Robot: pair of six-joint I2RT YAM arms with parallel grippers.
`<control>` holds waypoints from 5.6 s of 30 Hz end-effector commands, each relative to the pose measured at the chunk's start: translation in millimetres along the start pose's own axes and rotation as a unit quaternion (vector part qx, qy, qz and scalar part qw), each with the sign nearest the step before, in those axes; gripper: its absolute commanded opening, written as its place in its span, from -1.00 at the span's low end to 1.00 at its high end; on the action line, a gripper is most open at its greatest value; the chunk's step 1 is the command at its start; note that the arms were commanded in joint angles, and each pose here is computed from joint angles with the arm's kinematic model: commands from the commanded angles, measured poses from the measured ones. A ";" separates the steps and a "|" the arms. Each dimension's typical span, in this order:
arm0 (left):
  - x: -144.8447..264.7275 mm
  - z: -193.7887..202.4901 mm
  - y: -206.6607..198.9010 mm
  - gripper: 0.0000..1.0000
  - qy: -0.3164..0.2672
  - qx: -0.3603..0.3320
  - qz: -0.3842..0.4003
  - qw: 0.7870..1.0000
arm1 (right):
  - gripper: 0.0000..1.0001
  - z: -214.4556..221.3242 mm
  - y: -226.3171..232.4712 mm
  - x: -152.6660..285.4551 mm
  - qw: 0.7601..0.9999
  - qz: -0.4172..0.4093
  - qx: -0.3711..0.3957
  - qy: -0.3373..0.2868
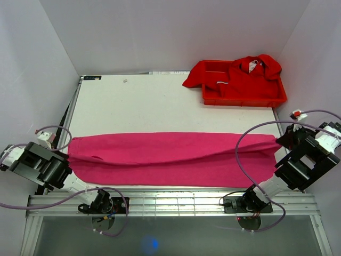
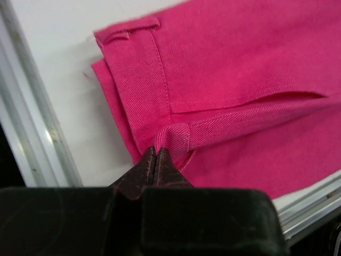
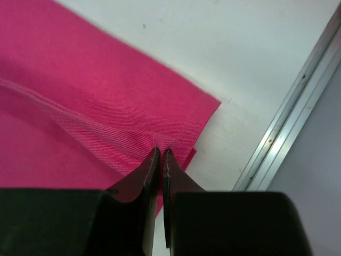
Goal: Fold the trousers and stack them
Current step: Fold the trousers
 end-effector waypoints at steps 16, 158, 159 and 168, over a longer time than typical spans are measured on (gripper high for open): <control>2.7 -4.4 5.9 -1.00 0.037 -0.056 -0.012 0.998 | -0.84 -2.7 -0.4 17.6 0.998 -0.015 0.055 0.024; -48.8 -67.5 -61.0 -1.00 0.222 -0.332 0.040 0.916 | -0.84 -79.1 322.4 -172.1 0.833 -0.246 0.485 0.101; -46.3 -69.8 -62.8 -1.00 0.221 -0.338 0.038 0.914 | -0.85 -79.6 322.5 -170.6 0.836 -0.245 0.481 0.101; -27.6 -10.0 -80.0 -1.00 0.309 -0.343 0.067 0.885 | -0.84 -42.6 330.3 -162.5 0.826 -0.279 0.473 0.131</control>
Point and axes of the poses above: each gripper's point midway between its finger pads, its own x axis back along the fingers, its own y axis along the line the jaws close on, z = x × y, the point moved 8 cm from there along x, back along the fingers, and after that the axes turned 5 degrees about x, right-handed, at the moved point
